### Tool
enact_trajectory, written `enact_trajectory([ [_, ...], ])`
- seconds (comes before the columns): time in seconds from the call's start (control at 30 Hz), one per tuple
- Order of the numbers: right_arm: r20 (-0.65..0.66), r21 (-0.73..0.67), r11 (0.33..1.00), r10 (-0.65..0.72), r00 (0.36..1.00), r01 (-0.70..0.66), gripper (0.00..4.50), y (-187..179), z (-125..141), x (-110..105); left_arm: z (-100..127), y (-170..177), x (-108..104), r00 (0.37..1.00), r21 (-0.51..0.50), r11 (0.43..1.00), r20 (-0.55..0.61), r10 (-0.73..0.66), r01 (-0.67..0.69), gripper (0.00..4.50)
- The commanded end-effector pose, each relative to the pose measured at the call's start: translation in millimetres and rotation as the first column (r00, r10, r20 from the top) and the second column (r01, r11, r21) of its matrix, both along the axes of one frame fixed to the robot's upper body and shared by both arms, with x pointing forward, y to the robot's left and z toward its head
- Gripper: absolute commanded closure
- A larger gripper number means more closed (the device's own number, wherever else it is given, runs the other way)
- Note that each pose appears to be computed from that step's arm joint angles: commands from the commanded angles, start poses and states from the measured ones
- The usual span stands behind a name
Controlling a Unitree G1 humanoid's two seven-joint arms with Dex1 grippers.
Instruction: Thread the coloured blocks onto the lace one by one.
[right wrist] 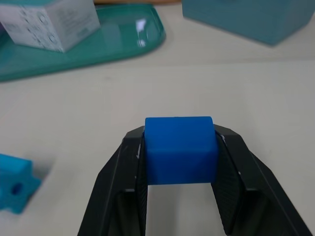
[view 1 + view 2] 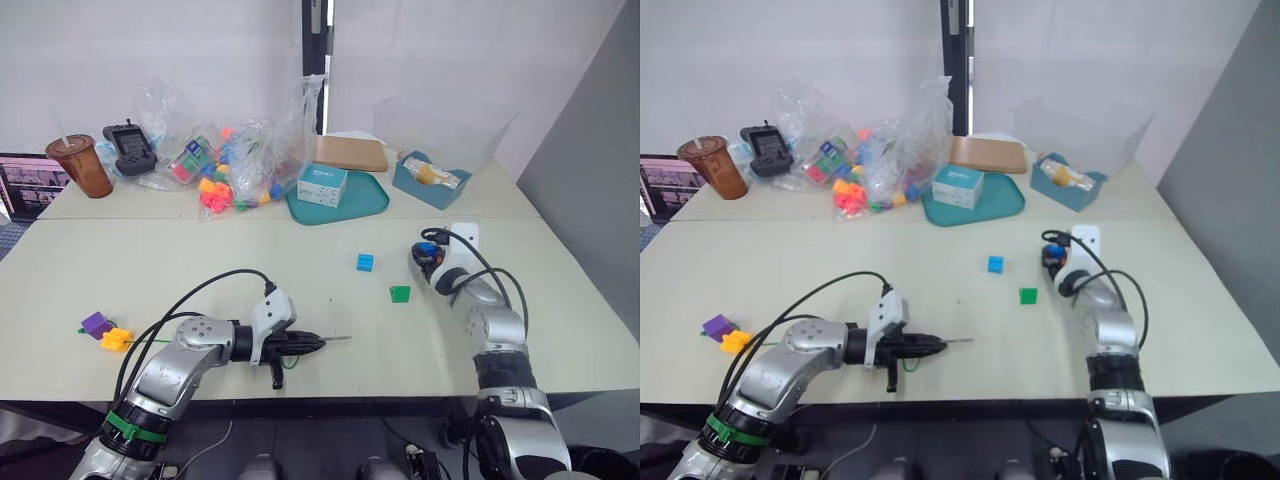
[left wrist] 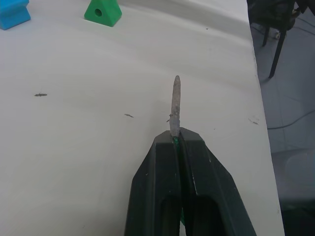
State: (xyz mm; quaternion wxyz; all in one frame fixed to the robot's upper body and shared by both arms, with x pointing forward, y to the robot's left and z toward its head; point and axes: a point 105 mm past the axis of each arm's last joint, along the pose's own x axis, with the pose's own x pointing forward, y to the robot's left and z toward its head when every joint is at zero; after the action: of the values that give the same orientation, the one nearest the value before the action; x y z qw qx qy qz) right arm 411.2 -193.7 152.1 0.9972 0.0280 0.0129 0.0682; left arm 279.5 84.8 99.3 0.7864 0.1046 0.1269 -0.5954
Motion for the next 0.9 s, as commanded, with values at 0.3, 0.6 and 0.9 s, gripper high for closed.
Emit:
enact_trajectory([
  [0.3,0.094,0.000,0.944,0.328,0.940,-0.329,3.30,89,47,-135,12,8,3,0.999,-0.004,1.000,0.035,-0.002,0.003,4.50],
  [0.6,-0.178,-0.029,0.913,0.395,0.901,-0.406,3.30,104,-39,-169,13,6,4,0.999,-0.003,1.000,0.036,-0.018,0.018,4.50],
  [0.9,-0.239,-0.019,0.915,0.387,0.891,-0.402,3.30,116,-65,-154,14,11,-2,0.999,0.018,1.000,0.038,-0.017,0.016,4.50],
])
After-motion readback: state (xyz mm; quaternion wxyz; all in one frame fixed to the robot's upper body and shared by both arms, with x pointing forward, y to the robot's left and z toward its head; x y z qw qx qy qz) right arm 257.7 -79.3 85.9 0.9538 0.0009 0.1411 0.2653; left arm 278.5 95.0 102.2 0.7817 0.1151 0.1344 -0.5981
